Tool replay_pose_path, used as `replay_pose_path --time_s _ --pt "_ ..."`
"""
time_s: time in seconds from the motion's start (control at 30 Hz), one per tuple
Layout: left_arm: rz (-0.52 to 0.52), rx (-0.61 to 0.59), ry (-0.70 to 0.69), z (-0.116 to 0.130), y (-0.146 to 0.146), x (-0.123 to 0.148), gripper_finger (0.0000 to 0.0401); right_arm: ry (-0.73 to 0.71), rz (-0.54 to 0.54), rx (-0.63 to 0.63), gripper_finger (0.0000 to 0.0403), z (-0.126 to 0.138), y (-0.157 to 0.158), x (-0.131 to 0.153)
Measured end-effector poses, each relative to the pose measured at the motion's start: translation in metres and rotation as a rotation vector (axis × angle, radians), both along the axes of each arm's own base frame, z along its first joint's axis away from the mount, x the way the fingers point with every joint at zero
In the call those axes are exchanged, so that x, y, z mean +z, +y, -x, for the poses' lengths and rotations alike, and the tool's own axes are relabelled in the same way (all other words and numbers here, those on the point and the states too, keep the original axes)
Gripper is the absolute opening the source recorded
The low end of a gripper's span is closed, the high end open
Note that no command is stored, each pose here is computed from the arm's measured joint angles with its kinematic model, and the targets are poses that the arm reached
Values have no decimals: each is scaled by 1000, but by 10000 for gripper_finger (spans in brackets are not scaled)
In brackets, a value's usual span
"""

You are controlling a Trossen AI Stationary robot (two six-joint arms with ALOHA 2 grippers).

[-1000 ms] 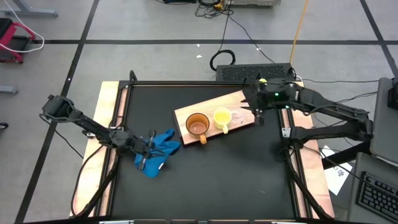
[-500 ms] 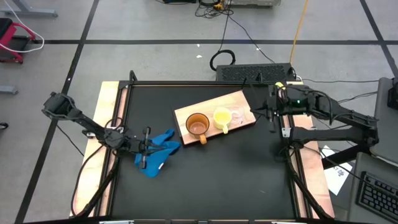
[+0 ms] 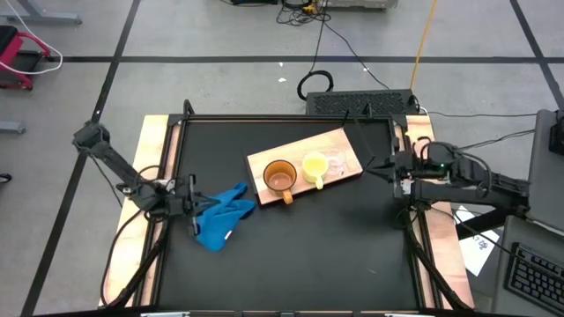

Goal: Stack small to large cups/mugs on shelf
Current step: Return to Home Position

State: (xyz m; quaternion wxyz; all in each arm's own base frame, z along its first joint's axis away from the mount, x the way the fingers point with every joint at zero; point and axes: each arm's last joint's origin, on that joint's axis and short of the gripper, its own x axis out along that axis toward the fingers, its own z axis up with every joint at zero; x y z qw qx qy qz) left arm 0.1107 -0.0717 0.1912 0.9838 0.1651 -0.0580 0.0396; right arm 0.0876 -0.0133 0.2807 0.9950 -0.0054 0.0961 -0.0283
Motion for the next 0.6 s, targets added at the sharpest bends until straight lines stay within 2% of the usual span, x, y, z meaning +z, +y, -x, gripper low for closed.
replay_pose_path --time_s 0.2,0.6 --pt "-20 -38 62 -12 11 10 0 -14 3 0 0 -10 -2 -25" --pt "107 -87 103 -23 48 7 0 -45 17 4 0 -20 -4 -57"
